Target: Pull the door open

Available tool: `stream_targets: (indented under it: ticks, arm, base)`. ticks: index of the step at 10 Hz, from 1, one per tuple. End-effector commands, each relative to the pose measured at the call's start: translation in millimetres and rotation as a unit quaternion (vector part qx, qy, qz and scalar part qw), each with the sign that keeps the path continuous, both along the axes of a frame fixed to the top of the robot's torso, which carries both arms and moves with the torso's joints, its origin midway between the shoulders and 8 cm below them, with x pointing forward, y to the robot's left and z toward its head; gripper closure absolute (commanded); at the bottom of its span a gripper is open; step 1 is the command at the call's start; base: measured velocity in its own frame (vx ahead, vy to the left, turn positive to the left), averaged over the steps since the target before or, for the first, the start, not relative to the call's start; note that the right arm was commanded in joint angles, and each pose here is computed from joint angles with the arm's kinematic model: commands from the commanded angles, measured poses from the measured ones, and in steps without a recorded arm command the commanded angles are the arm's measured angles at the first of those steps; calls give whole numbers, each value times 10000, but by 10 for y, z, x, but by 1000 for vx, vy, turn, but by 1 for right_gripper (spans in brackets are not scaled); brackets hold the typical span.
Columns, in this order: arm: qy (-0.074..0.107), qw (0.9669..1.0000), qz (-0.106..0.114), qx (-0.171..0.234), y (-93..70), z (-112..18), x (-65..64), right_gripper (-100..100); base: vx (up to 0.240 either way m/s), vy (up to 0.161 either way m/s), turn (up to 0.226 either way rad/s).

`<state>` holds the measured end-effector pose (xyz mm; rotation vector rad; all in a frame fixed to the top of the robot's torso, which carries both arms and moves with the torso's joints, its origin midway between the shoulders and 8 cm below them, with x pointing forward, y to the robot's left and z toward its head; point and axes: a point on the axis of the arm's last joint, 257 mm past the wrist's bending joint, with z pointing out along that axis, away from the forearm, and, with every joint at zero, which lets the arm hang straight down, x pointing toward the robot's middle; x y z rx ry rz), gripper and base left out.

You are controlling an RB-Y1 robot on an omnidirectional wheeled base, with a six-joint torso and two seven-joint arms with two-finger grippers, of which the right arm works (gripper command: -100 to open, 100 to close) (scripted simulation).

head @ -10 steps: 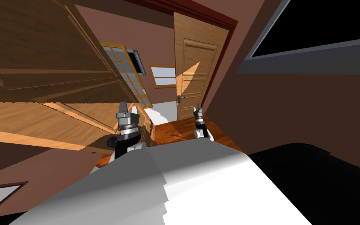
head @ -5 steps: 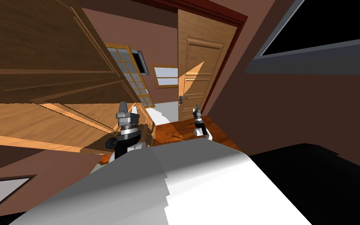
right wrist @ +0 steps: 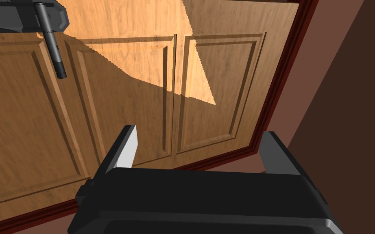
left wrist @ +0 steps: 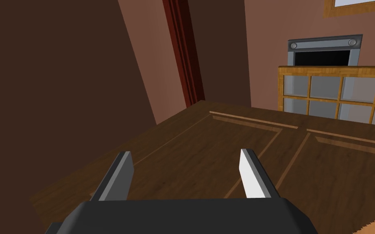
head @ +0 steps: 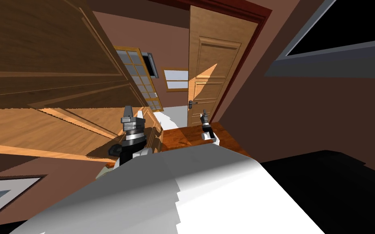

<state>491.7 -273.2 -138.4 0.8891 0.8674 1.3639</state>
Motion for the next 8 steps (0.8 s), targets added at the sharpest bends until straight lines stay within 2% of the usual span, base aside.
stream_targets:
  ticks: [1, 4, 5, 6, 8]
  arm:
    - [158, 9999, -29, 17, -71, -122, 94, -100]
    - [303, 9995, -57, 26, -116, -247, 158, -100]
    - [405, 9991, -81, 36, -155, -329, 216, -100]
    - [452, 9989, -94, 48, -185, -356, 272, -100]
    - [694, 9974, -162, 64, -281, -554, 377, -100]
  base:
    - [97, -45, 103]
    - [54, -22, 52]
    - [47, -21, 67]
    - [69, -41, 121]
    - [84, -47, 126]
